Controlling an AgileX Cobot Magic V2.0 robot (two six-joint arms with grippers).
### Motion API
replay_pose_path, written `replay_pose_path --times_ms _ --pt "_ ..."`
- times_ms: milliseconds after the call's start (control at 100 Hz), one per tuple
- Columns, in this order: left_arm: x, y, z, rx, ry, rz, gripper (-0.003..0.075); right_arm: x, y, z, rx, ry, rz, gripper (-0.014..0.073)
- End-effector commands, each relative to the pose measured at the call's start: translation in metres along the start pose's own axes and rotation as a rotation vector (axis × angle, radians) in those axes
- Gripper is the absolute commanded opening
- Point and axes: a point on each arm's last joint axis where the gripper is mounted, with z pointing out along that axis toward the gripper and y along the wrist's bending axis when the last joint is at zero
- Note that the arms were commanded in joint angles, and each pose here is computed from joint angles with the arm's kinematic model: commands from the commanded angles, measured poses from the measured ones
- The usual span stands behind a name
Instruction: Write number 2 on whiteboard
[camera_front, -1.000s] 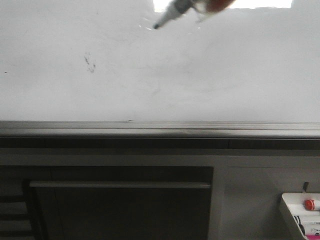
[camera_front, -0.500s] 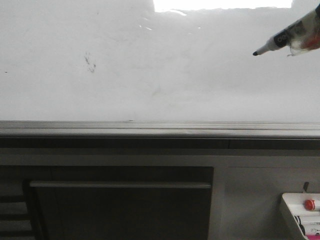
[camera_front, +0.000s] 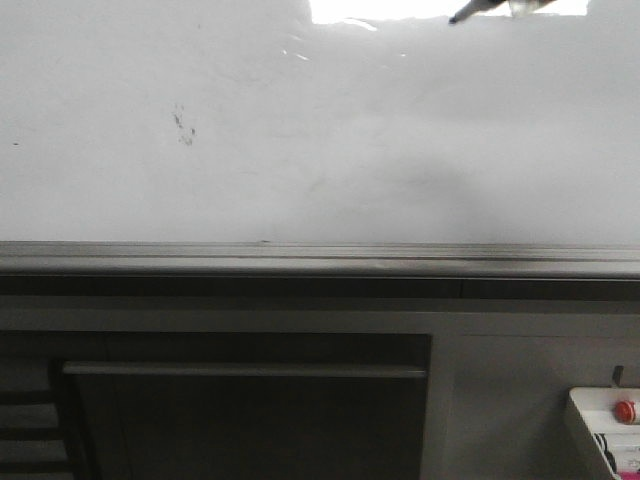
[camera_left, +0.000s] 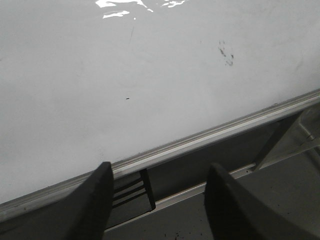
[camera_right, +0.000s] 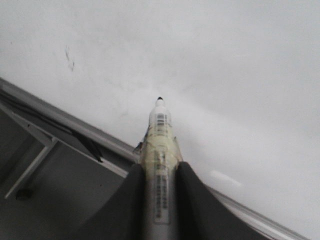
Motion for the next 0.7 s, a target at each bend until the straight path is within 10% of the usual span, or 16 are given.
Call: replay_pose_path --times_ms 0,690 --pt "-0.014 0.001 -0.006 -0.011 -0.109 -0.008 0.0377 -0.022 -0.006 -0.016 0.026 -0.089 -0.003 0.0069" --pt "-0.013 0.003 -0.005 -0.028 -0.115 0.013 0.0377 -0.032 -0.034 0.03 -0.301 0.132 -0.023 0.0069"
